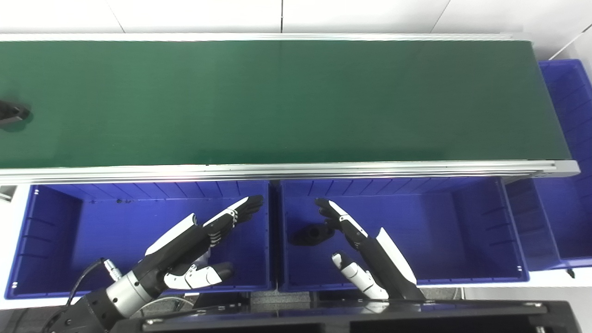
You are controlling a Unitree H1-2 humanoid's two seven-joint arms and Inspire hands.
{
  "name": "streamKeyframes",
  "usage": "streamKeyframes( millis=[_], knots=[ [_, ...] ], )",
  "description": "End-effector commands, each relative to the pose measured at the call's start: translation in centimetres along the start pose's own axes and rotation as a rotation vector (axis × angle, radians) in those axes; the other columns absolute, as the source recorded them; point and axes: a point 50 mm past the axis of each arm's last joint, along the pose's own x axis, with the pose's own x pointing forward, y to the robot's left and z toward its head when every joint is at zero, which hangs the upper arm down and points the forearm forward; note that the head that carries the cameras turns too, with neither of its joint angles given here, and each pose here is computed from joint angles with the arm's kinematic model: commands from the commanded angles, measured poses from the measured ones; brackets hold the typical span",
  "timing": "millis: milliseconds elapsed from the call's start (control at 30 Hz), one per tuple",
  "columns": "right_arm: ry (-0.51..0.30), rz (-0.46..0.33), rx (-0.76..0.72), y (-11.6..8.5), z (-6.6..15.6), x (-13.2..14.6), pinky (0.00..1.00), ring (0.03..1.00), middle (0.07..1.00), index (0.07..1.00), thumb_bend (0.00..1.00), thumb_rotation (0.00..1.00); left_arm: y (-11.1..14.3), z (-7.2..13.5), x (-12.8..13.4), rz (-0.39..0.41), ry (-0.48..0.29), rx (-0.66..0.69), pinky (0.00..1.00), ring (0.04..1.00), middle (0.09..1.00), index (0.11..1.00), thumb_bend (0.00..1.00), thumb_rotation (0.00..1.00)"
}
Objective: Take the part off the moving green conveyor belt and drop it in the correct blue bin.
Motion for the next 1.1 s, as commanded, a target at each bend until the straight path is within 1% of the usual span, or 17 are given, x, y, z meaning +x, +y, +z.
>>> streamKeyframes(
  millis=[0, 100, 233, 367, 433, 633, 833, 933, 1067],
  knots=[
    [-0.056, -0.012, 0.019, 0.34, 0.73, -0.38, 0.89, 0.936, 0.965, 0.948, 0.54, 1.0, 0.18, 0.59, -0.49, -0.008, -0.025, 0.02, 1.0, 1.0, 1.0, 1.0, 0.36, 0.67],
    [-0.054, -0.011, 0.025, 0.33, 0.73, -0.34, 0.89, 0.937, 0.964, 0.946, 0.55, 1.0, 0.18, 0.6, -0.5, -0.007, -0.021, 0.019, 1.0, 1.0, 1.0, 1.0, 0.37, 0.69],
    [-0.057, -0.012, 0.022, 0.33, 0.69, -0.35, 0.89, 0.935, 0.963, 0.944, 0.55, 1.0, 0.19, 0.6, -0.43, -0.009, -0.026, 0.022, 1.0, 1.0, 1.0, 1.0, 0.36, 0.67],
    [-0.062, -0.011, 0.03, 0.33, 0.57, -0.36, 0.89, 0.937, 0.964, 0.944, 0.54, 1.0, 0.12, 0.6, -0.42, -0.008, -0.027, 0.016, 1.0, 1.0, 1.0, 1.0, 0.37, 0.68],
    [-0.062, -0.01, 0.029, 0.32, 0.56, -0.4, 0.89, 0.939, 0.966, 0.947, 0.54, 1.0, 0.09, 0.57, -0.43, -0.008, -0.026, 0.013, 1.0, 1.0, 1.0, 1.0, 0.36, 0.66],
    [-0.059, -0.007, 0.023, 0.31, 0.63, -0.48, 0.89, 0.938, 0.967, 0.949, 0.55, 1.0, 0.04, 0.47, -0.48, -0.004, -0.027, 0.017, 1.0, 1.0, 1.0, 1.0, 0.36, 0.67],
    [-0.061, -0.01, 0.018, 0.32, 0.62, -0.36, 0.88, 0.936, 0.967, 0.949, 0.55, 1.0, 0.07, 0.55, -0.42, -0.004, -0.023, 0.008, 1.0, 1.0, 1.0, 1.0, 0.36, 0.64],
    [-0.06, -0.01, 0.017, 0.29, 0.62, -0.32, 0.89, 0.936, 0.966, 0.948, 0.55, 1.0, 0.17, 0.54, -0.37, -0.006, -0.025, 0.023, 1.0, 1.0, 1.0, 1.0, 0.36, 0.66],
    [-0.06, -0.008, 0.015, 0.2, 0.59, -0.29, 0.89, 0.936, 0.966, 0.951, 0.55, 1.0, 0.23, 0.52, -0.28, -0.006, -0.025, 0.019, 1.0, 1.0, 1.0, 1.0, 0.35, 0.66]
  ],
)
